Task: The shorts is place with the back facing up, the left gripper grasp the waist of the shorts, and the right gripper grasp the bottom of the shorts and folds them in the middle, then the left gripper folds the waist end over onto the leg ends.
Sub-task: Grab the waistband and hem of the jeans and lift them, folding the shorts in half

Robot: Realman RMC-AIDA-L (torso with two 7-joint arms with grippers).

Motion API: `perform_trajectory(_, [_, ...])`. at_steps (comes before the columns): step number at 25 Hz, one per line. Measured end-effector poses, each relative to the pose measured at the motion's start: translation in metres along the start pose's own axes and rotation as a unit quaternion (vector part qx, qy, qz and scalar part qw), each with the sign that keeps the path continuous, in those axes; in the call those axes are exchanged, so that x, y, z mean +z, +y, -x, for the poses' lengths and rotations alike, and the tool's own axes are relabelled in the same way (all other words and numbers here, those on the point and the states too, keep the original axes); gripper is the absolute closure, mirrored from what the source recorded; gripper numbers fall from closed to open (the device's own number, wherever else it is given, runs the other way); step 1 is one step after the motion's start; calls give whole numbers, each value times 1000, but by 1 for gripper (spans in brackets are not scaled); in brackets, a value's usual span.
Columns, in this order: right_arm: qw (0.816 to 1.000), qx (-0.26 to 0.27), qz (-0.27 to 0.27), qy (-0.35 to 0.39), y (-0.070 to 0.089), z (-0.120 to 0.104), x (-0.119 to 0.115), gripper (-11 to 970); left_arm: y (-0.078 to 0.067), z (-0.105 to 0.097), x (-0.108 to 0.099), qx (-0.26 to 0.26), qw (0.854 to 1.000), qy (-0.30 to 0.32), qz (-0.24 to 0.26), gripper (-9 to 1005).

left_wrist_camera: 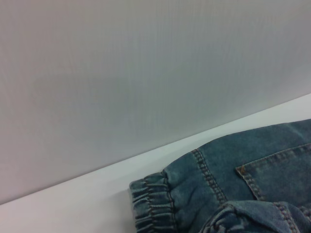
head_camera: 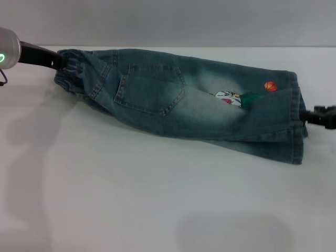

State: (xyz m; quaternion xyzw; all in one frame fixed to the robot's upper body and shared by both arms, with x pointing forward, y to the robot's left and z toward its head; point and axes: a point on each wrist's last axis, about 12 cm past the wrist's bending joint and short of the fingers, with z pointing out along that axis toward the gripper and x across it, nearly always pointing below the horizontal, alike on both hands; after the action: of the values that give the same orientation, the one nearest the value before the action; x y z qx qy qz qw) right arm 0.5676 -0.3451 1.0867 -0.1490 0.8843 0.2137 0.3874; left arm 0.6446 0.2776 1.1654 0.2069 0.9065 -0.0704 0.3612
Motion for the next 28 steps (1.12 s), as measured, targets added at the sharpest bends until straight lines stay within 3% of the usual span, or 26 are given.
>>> perform_trajectory(5, [999, 5, 3, 42, 4, -6, 5, 518, 0, 1, 0, 0, 1000, 0, 0, 928])
perform_trajectory(14, [999, 0, 17, 51, 10, -7, 8, 519, -1, 3, 0, 3, 1000, -1, 0, 926])
perform_trajectory(28, [997, -29, 41, 55, 24, 6, 22, 520, -2, 3, 4, 1, 1000, 2, -3, 922])
